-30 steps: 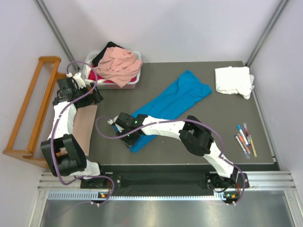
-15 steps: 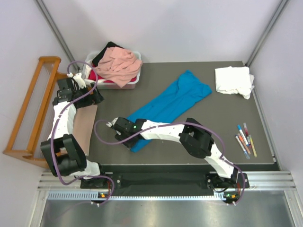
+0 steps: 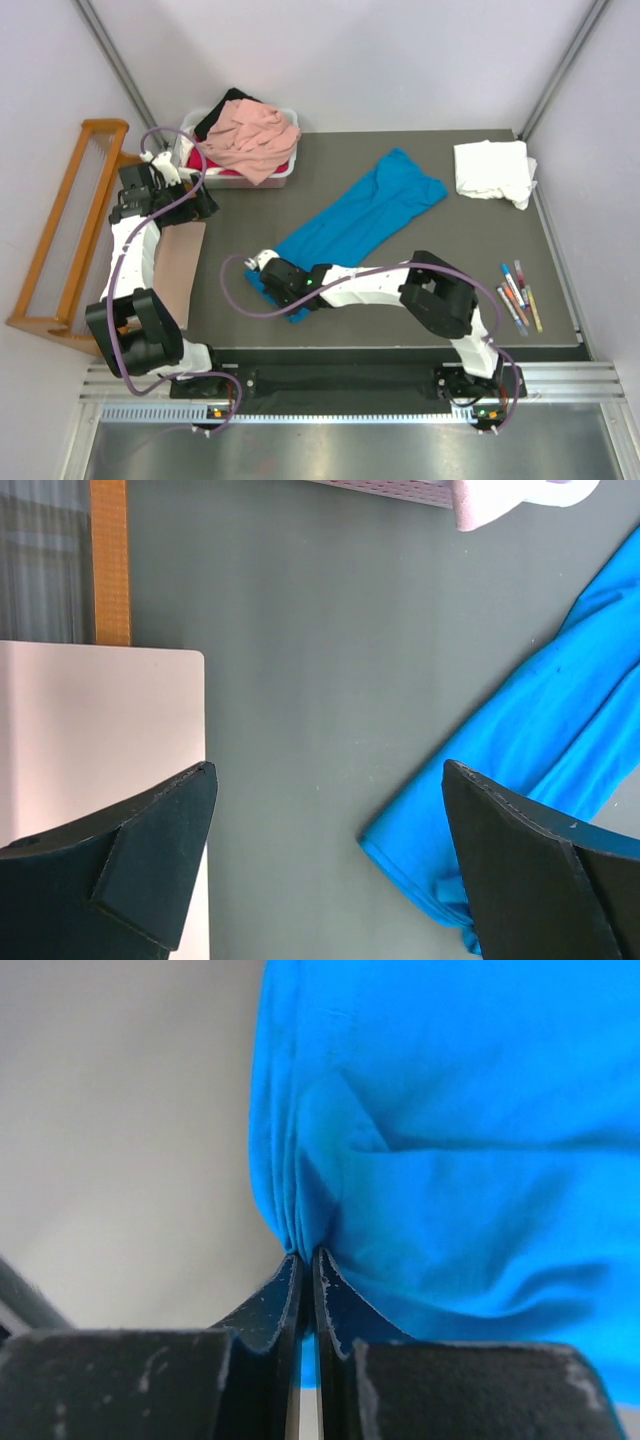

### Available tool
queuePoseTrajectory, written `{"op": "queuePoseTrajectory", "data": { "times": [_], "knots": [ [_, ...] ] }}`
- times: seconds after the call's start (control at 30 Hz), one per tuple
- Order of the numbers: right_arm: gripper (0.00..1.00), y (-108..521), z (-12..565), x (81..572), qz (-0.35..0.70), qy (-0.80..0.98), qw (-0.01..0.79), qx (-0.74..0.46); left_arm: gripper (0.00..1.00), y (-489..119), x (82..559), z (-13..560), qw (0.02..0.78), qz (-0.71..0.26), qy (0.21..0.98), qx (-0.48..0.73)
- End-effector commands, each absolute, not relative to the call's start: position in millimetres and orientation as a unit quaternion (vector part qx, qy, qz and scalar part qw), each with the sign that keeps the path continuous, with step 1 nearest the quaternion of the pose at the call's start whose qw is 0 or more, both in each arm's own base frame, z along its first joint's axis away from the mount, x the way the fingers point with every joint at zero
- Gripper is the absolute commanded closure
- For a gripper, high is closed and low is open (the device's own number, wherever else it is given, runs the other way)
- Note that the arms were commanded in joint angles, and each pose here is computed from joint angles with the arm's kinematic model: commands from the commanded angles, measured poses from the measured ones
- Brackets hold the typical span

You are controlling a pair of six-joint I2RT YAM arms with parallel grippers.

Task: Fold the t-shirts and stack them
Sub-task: Fold the tshirt

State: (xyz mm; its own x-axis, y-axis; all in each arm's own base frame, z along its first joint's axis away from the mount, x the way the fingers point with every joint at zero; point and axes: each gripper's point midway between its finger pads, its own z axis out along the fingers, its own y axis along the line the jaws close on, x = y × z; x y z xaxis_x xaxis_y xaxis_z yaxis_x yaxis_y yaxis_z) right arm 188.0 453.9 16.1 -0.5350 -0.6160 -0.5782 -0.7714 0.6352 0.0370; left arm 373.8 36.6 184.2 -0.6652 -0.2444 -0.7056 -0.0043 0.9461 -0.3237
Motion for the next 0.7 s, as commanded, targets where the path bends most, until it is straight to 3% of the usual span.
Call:
{"op": "queuePoseTrajectory", "data": {
  "times": [0.0,0.13,0.33,0.43,0.47,0.67],
  "knots": [
    [0.96,314,-50,112,0.006,0.9,0.061,-0.431,0.01,37,378,217,0.441,-0.148,0.884,-0.051],
    [0.92,290,-30,84,0.026,0.898,0.045,-0.437,0.01,35,378,223,0.447,-0.151,0.88,-0.049],
    [0.57,303,-9,72,0.069,0.894,0.043,-0.441,0.01,28,377,223,0.448,-0.172,0.876,-0.046],
    [0.24,326,3,79,0.084,0.891,0.059,-0.443,0.01,26,377,224,0.447,-0.178,0.875,-0.045],
    [0.01,330,6,82,0.085,0.89,0.066,-0.443,0.01,25,376,225,0.446,-0.178,0.876,-0.044],
    [0.0,345,20,109,0.055,0.89,0.118,-0.437,0.01,27,374,223,0.444,-0.172,0.878,-0.039]
  ]
}}
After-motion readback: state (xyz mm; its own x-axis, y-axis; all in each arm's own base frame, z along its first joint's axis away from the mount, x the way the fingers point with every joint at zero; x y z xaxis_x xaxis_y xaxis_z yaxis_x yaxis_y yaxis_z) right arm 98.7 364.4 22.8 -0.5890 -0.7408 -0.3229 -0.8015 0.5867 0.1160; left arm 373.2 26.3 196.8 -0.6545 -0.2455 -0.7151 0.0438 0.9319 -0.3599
